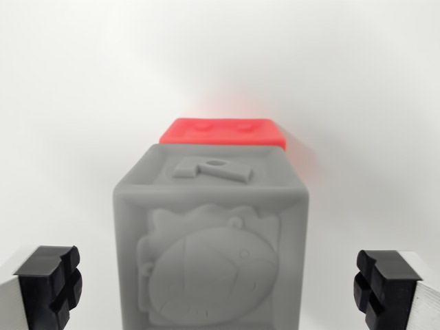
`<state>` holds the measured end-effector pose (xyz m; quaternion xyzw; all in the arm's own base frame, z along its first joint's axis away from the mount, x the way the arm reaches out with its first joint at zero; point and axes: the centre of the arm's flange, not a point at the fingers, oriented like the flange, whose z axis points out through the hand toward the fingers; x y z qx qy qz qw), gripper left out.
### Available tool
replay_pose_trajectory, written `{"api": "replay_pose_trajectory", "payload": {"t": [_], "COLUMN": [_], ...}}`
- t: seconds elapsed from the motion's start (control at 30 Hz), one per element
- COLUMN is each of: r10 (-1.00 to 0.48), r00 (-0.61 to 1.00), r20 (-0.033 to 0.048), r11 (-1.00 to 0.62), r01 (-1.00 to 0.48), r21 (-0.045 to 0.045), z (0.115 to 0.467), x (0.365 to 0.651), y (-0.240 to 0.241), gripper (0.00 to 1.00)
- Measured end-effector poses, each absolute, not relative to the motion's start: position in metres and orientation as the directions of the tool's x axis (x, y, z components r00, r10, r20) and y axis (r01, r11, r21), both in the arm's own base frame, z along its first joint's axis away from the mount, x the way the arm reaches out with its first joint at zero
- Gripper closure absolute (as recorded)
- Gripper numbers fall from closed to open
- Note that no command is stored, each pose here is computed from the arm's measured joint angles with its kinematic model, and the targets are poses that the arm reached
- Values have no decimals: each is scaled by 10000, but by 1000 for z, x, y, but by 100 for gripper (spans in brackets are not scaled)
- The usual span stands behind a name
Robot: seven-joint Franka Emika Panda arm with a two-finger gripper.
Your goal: Destack cube
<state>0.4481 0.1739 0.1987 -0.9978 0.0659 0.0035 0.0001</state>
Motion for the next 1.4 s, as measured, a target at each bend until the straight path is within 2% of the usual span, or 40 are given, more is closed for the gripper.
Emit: {"api": "replay_pose_trajectory", "payload": {"t": [0.5,0.53,1.4], "r10": [-1326,-1326,-1325], "r00": [9911,9911,9912], "r20": [-68,-68,-57], "r11": [-9912,-9912,-9912], "r01": [-1326,-1326,-1325], "r21": [2,3,0], "z": [169,169,169], "x": [448,448,448], "y": [173,173,174], "gripper": [0,100,100]}}
